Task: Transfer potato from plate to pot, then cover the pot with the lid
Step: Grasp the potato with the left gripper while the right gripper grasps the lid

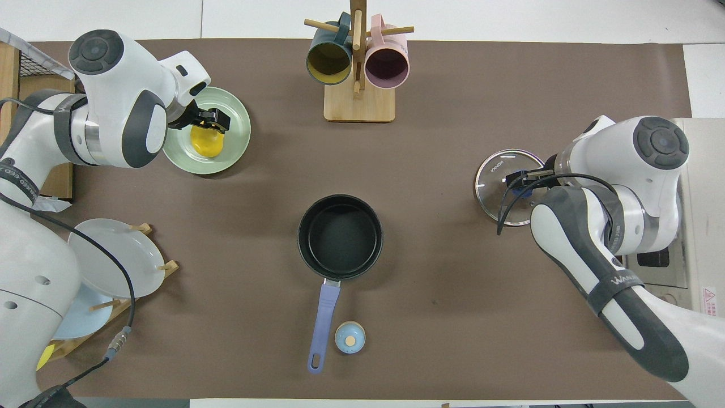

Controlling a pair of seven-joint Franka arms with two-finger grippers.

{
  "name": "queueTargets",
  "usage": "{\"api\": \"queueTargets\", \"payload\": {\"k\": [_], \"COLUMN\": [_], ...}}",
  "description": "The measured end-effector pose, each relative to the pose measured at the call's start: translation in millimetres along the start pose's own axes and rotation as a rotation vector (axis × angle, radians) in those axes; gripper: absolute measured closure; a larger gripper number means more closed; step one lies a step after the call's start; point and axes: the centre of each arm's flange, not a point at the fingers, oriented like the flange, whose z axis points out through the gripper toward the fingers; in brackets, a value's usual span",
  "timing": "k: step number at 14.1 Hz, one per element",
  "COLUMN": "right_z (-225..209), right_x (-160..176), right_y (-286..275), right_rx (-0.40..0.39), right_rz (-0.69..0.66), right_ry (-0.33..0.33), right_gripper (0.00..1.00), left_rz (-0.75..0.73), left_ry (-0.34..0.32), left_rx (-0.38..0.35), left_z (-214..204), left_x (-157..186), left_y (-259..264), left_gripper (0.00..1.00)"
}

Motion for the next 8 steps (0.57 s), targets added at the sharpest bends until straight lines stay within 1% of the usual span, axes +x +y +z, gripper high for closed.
{"api": "queueTargets", "payload": {"k": [2,3,4,6,7,8], "right_z": [2.9,4.9,7.4,11.9,12.9,13.1], "right_x": [1.4,2.1,2.5,2.5,2.5,2.6], "right_y": [-11.1,-15.9,-17.7,-16.3,-15.7,-14.8], "right_rx": [0.001,0.001,0.001,0.000,0.000,0.000], "right_rz": [-0.027,-0.058,-0.088,-0.129,-0.147,-0.161], "right_ry": [0.011,0.017,0.018,0.013,0.011,0.011], "right_gripper": [0.00,0.00,0.00,0.00,0.00,0.00], "left_rz": [0.004,0.007,0.010,0.009,0.006,0.000], "left_ry": [-0.002,-0.002,-0.002,-0.004,-0.015,-0.035], "left_rx": [0.000,0.000,0.001,0.002,0.004,-0.001], "left_z": [3.4,3.4,3.1,-3.6,-12.6,-26.8], "left_x": [-1.0,-1.0,-0.9,1.2,3.0,3.8], "left_y": [1.4,3.0,4.5,3.8,2.1,0.9], "left_gripper": [0.00,0.03,0.04,0.26,0.37,0.37]}}
